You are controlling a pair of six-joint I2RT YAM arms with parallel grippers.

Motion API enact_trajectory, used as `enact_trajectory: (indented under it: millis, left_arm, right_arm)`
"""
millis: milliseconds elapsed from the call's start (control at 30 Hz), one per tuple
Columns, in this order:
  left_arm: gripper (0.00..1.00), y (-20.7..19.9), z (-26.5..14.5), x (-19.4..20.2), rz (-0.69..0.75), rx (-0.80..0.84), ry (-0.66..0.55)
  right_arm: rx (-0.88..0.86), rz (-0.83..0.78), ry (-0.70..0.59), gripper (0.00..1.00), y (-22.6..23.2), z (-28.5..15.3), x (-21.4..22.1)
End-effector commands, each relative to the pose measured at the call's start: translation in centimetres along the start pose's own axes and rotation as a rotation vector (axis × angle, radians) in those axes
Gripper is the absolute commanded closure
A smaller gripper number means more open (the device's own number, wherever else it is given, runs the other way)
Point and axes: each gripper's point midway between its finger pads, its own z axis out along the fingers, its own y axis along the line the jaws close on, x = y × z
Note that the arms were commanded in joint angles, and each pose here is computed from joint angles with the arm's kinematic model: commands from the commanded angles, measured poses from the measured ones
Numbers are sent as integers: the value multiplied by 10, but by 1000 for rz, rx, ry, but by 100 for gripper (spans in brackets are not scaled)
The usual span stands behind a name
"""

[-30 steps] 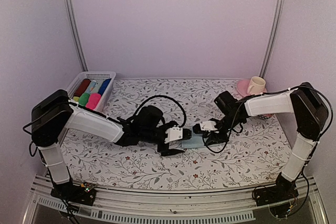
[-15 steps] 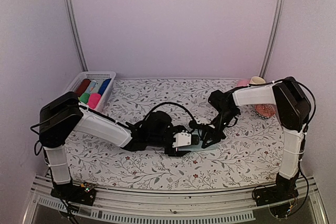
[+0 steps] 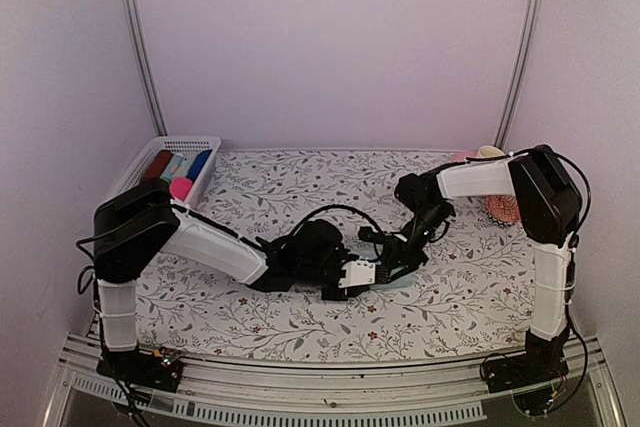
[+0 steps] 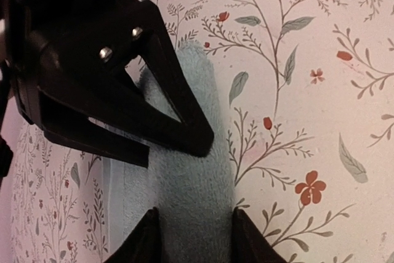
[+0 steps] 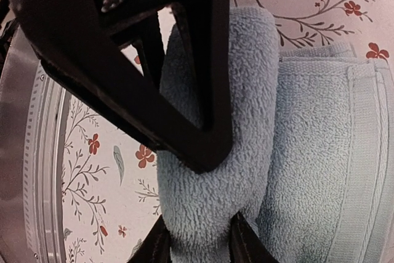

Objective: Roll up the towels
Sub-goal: Roll the towel at the center of the board.

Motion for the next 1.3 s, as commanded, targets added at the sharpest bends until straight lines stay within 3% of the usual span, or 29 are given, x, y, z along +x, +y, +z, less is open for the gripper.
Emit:
enact_trajectory:
  millis: [0,133,300,400,567,867,1133,1267]
  left_arm:
    - [66,-4,10,4,-13,11,46]
    - [76,-10,16,11,-39,51,86]
    - [92,-20,16,18,-127,133,114]
    - [93,-25,13,19,-224,213,114]
    - [91,-26,13,23,-361,321,132]
    - [87,-29,28,38,-557,475,211]
    - [88,-26,39,50,-683,519,250]
    - [92,-25,43,56,-720,503,275]
  right_arm:
    - [-44,78,76,69,4,14,22]
    - [-24,61,74,67,2,11,20]
    - [58,-7,53,52,1,-4,12]
    - [128,-64,22,41,3,-21,5]
    - [249,-154,3,31,12,-44,12]
    - [432,-279,8,30,22,-56,39]
    - [598,-428,-48,29,30,-76,28]
    - [752,-420,-64,23,14,-98,22]
